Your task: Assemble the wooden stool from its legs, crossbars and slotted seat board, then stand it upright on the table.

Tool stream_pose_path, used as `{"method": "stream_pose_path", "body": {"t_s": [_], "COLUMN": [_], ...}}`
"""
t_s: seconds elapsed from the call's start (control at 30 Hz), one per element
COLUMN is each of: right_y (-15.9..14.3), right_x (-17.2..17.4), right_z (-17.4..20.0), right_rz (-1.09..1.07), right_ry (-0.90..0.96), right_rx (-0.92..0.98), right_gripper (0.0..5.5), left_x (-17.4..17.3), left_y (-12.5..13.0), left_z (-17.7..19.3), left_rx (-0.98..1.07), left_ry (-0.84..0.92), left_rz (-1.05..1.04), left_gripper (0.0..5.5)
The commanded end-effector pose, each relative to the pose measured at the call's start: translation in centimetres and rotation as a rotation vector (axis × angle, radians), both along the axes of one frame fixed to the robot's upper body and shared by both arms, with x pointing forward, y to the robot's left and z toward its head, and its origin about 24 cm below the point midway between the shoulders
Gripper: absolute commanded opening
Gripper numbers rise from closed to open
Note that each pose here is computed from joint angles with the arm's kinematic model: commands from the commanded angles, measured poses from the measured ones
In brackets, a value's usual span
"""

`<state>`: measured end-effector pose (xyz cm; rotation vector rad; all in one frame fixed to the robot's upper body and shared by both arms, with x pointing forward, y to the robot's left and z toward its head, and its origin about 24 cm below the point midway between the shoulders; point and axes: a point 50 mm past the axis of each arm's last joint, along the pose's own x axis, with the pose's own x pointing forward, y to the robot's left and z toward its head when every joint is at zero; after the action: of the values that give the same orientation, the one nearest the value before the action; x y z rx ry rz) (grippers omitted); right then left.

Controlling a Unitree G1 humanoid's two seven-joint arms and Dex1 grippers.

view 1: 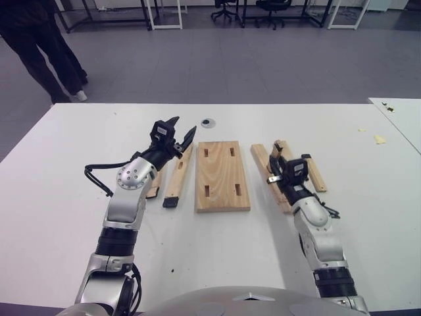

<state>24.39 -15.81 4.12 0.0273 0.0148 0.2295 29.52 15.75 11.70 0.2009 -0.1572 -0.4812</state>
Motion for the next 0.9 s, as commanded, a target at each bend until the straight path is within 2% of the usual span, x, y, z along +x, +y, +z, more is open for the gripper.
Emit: {"method": "stream_pose_path", "body": {"t_s": [0.03, 0.1, 0.2, 0.37, 0.57, 0.77, 0.83, 0.9], "right_y": [0.2, -0.5, -1.7, -1.5, -1.2, -1.6, -1.6, -1.0], "right_x": [0.5, 0.6, 0.5, 0.1, -0.4, 0.1, 0.5, 1.5], "right_z": [2.3, 2.1, 1.2, -0.1, -0.3, -0.2, 0.3, 2.4], "right_rz": [0.055, 0.053, 0.057, 0.111, 0.142, 0.075, 0.065, 0.108], "right_ry": [-0.065, 0.030, 0.293, 0.520, 0.613, 0.582, 0.532, 0.384], "right_rx": [0.035, 0.006, -0.054, -0.120, -0.209, -0.238, -0.214, -0.200], "right_gripper": [1.72, 2.09, 2.62, 3.43, 3.43, 2.18, 2.07, 2.07], "left_x": [0.0, 0.0, -0.3, -0.4, -0.4, -0.2, -0.2, -0.1], "left_y": [0.0, -0.1, 0.0, -0.5, -0.4, -0.5, -1.0, -2.0], "left_z": [0.0, 0.0, -0.3, -0.5, -0.5, -0.7, -0.9, -1.1], "left_rx": [0.005, 0.001, -0.008, -0.022, -0.027, -0.025, -0.070, -0.226], "left_ry": [-0.013, -0.016, -0.012, -0.008, -0.008, 0.007, 0.045, 0.151], "left_rz": [0.011, 0.012, 0.024, 0.028, 0.035, 0.033, 0.016, -0.041], "left_gripper": [2.91, 2.91, 2.91, 2.91, 2.91, 2.91, 2.91, 2.91]}}
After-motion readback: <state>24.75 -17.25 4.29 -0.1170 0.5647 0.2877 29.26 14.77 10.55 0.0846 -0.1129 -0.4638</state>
